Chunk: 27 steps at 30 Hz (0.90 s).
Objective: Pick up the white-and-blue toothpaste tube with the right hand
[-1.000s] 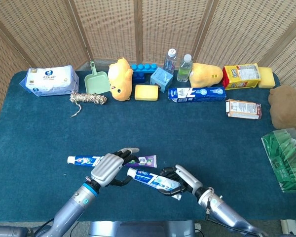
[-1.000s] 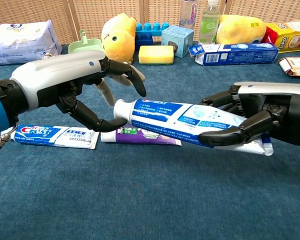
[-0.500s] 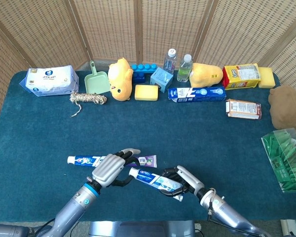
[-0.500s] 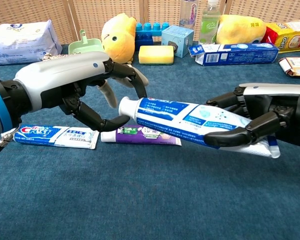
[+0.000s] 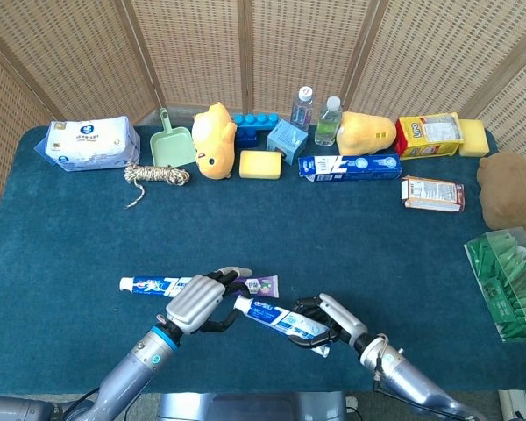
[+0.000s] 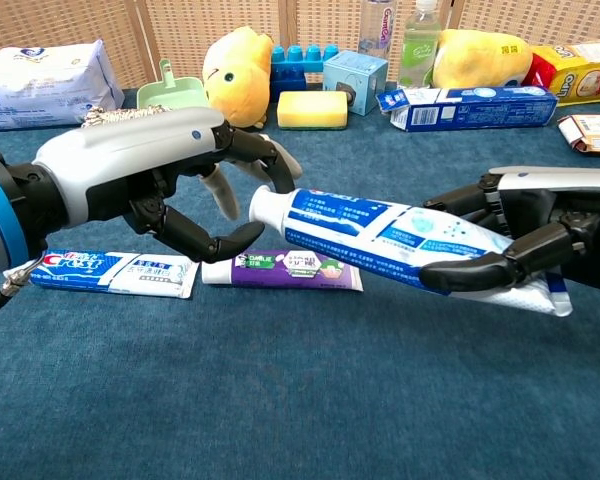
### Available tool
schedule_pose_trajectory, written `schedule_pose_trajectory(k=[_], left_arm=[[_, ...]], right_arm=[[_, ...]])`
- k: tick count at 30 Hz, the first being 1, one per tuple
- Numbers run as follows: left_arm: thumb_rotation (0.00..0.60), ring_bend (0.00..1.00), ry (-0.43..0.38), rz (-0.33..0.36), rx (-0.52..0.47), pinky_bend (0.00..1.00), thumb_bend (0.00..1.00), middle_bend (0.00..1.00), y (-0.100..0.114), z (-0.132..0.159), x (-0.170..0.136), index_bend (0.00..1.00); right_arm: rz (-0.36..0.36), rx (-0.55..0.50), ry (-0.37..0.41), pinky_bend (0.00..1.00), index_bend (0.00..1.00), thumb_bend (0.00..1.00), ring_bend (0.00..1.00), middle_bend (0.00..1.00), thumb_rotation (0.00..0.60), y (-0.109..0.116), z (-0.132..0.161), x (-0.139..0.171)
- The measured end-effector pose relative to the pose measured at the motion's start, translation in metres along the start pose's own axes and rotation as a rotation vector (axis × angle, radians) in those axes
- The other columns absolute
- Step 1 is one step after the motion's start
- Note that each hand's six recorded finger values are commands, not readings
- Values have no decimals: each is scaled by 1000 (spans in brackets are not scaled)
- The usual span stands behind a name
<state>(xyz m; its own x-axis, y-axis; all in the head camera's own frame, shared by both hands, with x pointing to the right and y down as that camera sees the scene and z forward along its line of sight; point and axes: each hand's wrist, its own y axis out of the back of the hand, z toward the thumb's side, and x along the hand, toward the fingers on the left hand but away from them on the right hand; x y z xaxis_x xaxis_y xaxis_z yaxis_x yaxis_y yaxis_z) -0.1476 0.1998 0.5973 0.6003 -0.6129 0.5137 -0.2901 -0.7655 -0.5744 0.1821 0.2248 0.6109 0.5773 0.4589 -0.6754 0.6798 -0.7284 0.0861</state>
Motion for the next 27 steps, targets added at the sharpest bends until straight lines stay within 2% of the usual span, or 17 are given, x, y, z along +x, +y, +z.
schedule_pose_trajectory(k=[27], left_arm=[[600,169,4,8,-7,331,634,195,4,-4,0,369]], right_arm=[[8,-2,-8,908,978,410,814,859,600,2,-1,3]])
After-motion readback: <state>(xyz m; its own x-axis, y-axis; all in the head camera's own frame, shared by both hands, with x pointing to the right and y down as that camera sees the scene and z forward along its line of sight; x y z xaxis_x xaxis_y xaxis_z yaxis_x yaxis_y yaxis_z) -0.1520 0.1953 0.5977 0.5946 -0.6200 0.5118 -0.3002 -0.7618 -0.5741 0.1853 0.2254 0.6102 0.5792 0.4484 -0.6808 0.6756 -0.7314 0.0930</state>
